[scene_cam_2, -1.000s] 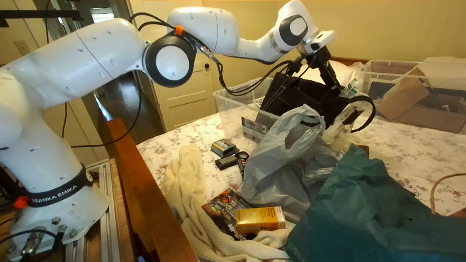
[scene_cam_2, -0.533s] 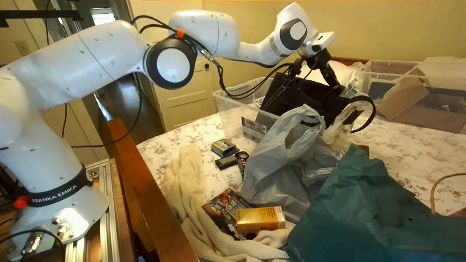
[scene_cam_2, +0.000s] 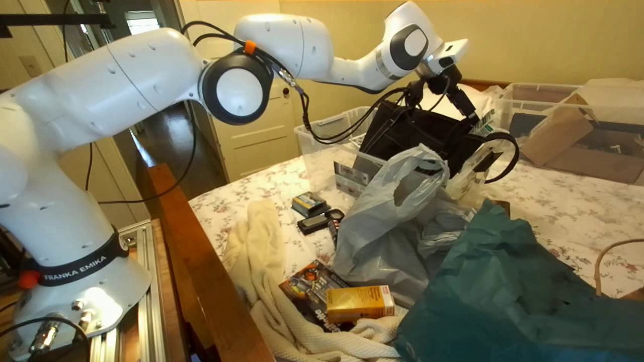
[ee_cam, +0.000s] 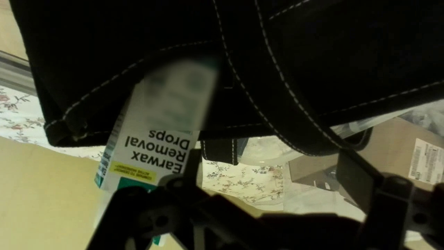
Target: Remove the white box from the front small pocket of the black bag and put it in the big pocket
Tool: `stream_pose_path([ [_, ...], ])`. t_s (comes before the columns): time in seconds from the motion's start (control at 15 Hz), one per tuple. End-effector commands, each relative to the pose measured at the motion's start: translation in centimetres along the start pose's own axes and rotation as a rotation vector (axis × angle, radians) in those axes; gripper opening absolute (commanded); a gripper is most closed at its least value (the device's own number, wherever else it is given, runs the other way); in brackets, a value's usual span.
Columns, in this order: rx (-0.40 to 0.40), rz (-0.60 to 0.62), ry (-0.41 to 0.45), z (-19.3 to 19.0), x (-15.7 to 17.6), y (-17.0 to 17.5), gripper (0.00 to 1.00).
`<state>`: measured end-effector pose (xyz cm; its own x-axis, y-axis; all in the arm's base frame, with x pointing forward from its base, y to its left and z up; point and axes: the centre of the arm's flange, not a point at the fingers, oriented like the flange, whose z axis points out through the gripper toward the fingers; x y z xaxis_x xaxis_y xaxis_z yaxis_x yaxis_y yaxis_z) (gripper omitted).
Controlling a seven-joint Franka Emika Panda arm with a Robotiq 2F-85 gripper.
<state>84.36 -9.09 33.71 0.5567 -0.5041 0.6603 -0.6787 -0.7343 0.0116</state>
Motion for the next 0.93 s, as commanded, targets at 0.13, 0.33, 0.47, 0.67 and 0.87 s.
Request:
stream_pose_path([
  [0.13, 0.056, -0.139, -0.046, 2.0, 1.8, -1.7, 1.0],
  [0.33, 0.063, -0.193, -0.075, 2.6, 1.5, -2.3, 1.0],
  [0.47, 0.075, -0.219, -0.088, 3.1, 1.2, -2.7, 1.0],
  [0.67, 0.08, -0.245, -0.089, 3.7, 0.9, -3.3, 1.0],
  [0.87, 0.073, -0.251, -0.091, 4.6, 0.5, -4.0, 0.97],
])
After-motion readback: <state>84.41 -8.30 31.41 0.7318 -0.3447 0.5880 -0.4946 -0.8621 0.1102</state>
